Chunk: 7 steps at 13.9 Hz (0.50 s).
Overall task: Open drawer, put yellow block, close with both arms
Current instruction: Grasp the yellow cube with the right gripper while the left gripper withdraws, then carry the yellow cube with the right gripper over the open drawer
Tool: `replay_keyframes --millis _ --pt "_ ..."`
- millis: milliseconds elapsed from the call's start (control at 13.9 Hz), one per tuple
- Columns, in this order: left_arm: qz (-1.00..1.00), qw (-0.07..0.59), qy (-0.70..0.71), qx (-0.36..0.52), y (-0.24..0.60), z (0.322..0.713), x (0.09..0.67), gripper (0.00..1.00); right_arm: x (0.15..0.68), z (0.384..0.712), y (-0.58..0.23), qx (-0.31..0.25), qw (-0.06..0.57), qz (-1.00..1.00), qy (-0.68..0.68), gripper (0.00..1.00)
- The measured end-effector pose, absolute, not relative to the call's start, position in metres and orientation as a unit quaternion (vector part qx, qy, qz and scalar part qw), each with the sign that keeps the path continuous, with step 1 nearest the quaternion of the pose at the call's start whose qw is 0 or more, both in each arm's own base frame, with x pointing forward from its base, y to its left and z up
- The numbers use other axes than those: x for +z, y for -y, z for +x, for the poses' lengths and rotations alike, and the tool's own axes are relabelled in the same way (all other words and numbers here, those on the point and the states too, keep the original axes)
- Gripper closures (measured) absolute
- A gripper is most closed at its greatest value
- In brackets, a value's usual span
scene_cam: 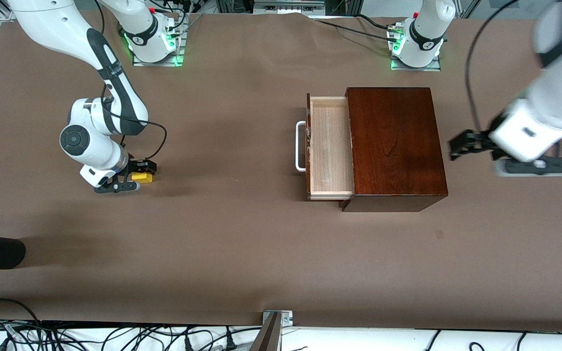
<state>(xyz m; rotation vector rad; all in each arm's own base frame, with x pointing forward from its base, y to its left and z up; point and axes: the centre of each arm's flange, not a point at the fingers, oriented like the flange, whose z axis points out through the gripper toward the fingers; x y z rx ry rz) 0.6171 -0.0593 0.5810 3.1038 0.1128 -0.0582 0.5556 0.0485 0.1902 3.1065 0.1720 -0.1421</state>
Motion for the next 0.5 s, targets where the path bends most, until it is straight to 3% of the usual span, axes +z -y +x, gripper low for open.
replay_keyframes --millis 288,505 --pt "1.000 0.021 -0.012 0.003 0.014 0.592 0.572 0.00 0.201 0.564 -0.051 -0.034 0.012 0.998 -0.057 0.45" --pt "1.000 -0.016 0.026 -0.004 0.018 0.574 0.582 0.00 0.254 0.594 -0.077 -0.042 0.005 0.996 -0.075 0.45"
